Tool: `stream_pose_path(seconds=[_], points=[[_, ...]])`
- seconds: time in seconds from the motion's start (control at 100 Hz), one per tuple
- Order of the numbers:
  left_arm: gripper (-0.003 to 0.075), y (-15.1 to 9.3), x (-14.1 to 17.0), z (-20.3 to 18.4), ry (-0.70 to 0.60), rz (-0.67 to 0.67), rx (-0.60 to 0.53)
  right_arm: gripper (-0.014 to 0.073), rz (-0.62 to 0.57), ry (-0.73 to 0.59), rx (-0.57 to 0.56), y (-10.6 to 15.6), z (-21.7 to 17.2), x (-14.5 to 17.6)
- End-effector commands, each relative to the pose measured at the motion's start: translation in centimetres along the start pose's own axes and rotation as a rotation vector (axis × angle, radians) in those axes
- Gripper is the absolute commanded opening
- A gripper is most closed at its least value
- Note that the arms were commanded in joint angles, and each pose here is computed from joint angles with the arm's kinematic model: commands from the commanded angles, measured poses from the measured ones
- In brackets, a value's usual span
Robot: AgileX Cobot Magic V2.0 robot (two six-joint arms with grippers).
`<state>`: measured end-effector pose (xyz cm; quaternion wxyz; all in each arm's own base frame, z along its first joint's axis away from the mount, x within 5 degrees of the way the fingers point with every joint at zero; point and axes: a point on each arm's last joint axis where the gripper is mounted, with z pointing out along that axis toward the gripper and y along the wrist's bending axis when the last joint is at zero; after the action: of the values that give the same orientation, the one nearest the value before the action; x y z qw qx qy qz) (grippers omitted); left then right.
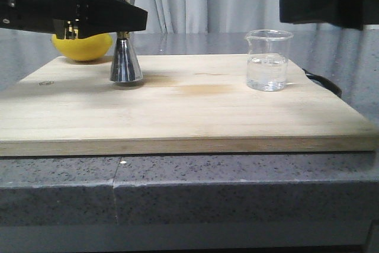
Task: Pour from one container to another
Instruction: 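Reach the right gripper to the glass beaker and grasp it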
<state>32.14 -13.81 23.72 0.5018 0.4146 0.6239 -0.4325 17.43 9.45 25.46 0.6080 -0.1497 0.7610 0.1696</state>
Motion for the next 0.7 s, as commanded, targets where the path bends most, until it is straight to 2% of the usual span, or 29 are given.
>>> stream_pose_path(seconds=[0.0, 0.16, 0.42, 0.69], points=[[0.0197, -1.1, -3.1, -0.2, -0.150, 0.031, 0.068, 0.0519, -0.019, -0.171, -0.006, 0.2, -0.3, -1.0], [0.0197, -1.1, -3.1, -0.2, -0.150, 0.031, 0.068, 0.0519, -0.029, -0.169, 0.010, 0.0, 0.9, 0.7], [0.0196, -1.1, -3.1, -0.2, -0.150, 0.031, 0.068, 0.0519, -0.066, -0.260, 0.007, 0.2, 3.2, 1.6], [0.0196, -1.1, -3.1, -0.2, -0.150, 0.031, 0.068, 0.0519, -0.075, -0.275, 0.028, 0.1, 5.5, 2.9]])
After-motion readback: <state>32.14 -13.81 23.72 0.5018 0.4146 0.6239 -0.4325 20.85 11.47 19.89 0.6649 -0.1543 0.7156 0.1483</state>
